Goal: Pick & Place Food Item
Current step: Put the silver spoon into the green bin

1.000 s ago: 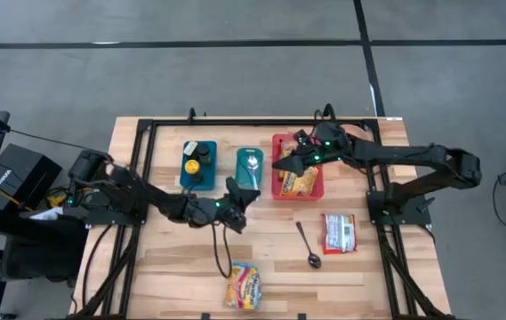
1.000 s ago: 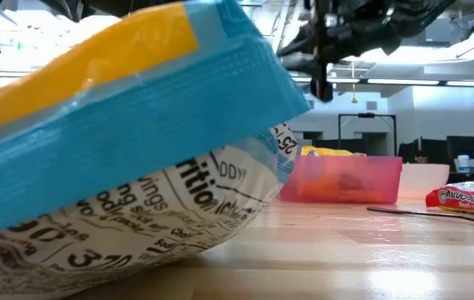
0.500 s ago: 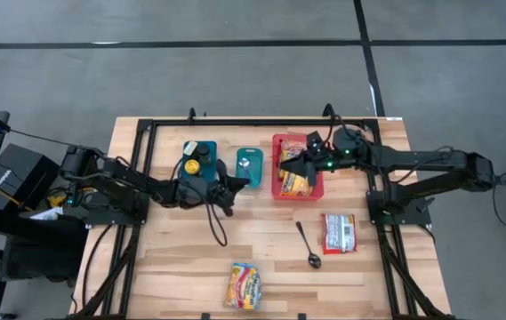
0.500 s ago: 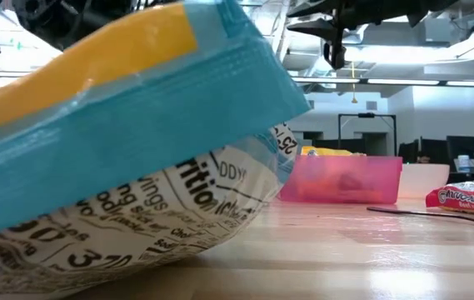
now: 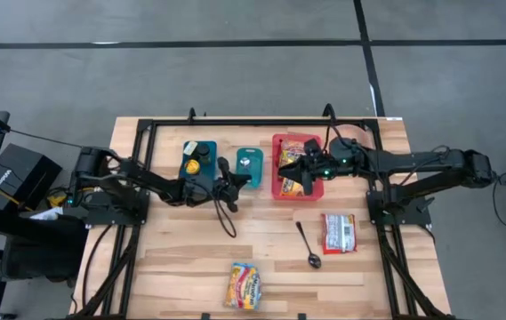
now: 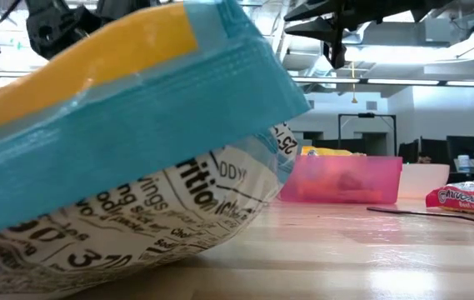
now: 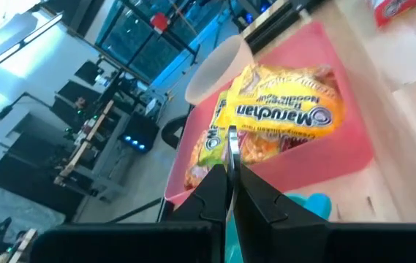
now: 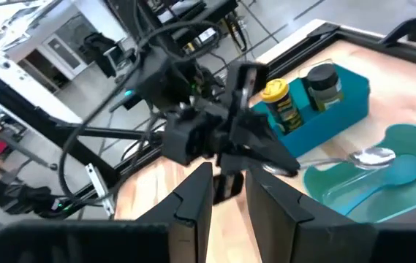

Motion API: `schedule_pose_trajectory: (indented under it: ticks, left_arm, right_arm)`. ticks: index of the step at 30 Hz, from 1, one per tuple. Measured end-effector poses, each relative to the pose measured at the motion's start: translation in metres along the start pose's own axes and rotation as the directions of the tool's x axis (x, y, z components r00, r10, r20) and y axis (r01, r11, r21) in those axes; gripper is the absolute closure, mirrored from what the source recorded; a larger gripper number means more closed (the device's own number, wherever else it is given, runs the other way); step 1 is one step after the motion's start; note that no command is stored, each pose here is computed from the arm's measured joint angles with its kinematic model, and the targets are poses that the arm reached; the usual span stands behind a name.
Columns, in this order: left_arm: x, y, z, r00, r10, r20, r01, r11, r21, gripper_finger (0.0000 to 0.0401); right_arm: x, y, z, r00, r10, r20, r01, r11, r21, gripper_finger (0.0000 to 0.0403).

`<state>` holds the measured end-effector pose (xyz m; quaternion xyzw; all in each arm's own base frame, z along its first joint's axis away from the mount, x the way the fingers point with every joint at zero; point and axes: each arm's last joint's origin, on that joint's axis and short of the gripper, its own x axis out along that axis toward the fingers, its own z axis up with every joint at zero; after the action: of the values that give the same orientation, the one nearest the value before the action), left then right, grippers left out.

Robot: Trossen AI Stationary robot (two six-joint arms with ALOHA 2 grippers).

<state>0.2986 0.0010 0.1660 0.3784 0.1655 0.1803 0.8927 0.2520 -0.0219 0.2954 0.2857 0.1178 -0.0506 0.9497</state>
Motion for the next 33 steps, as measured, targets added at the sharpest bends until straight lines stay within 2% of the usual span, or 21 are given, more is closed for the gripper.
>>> schedule_pose_trajectory:
  ticks: [6,20,33]
  left_arm:
    - [0.014,-0.007,-0.014,0.998,0.062,-0.009,-0.062,0.998,-0.026,0.0396]
    - [0.041,-0.018,-0.026,0.996,0.055,-0.075,-0.056,0.998,-0.002,0.0396]
    - [0.042,-0.02,-0.033,0.992,0.03,-0.123,-0.028,0.999,0.022,0.0396]
  right_arm:
    - [0.0,0.003,-0.003,1.0,-0.001,-0.01,0.001,1.0,-0.029,0.0324]
    - [0.0,0.004,-0.005,1.0,-0.003,-0.028,0.002,0.999,-0.047,0.0324]
    - [0.0,0.009,-0.008,0.999,0.017,-0.039,-0.02,0.997,-0.079,0.0324]
